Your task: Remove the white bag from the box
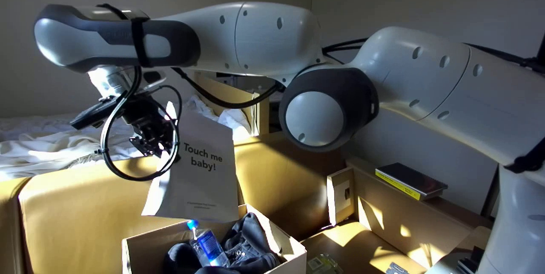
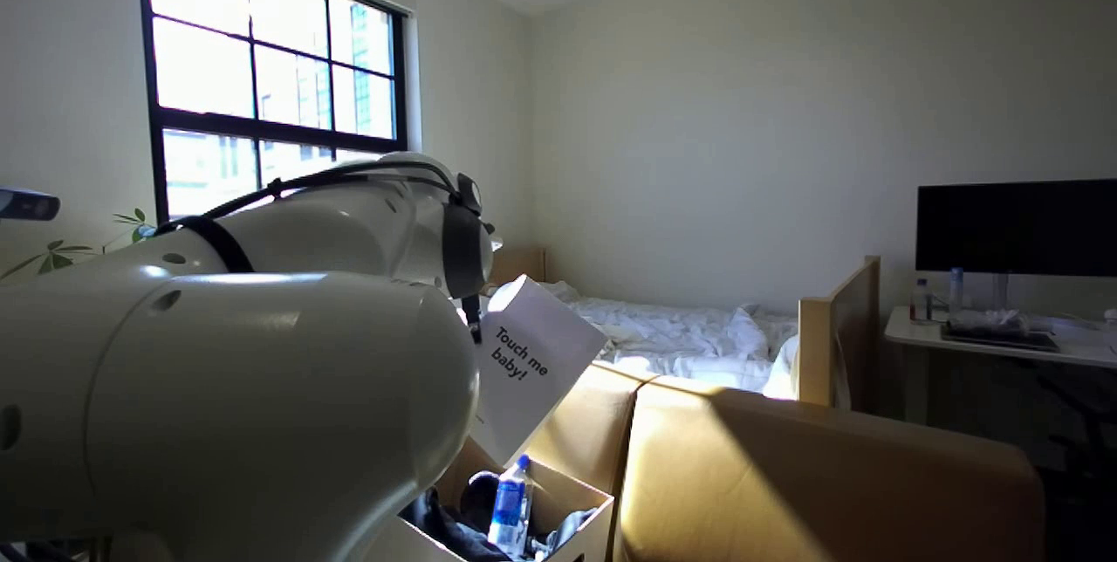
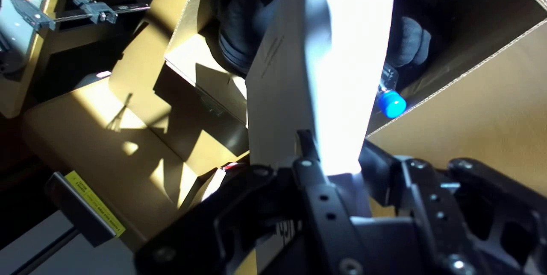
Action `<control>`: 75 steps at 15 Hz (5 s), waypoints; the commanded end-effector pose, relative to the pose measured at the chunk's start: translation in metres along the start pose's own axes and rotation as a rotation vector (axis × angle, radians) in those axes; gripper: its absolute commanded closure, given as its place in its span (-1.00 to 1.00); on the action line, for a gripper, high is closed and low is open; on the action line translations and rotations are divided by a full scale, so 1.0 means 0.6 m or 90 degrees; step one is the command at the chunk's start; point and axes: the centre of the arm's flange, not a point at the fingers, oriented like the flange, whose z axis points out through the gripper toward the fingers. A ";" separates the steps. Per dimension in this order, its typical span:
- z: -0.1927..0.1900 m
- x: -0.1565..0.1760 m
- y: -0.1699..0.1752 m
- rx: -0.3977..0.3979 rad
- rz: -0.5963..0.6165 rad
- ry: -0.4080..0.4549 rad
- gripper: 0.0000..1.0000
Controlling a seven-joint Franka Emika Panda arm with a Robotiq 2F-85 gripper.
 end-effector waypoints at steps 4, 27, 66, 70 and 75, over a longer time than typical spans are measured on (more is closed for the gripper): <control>-0.046 0.086 0.175 -0.009 0.081 0.016 0.86; 0.205 0.542 0.219 -0.240 0.209 -0.177 0.88; 0.603 0.601 0.174 -0.597 0.800 0.191 -1.00; 0.570 0.596 0.176 -0.582 0.806 0.190 -1.00; 0.475 0.589 0.201 -0.539 0.787 0.154 -1.00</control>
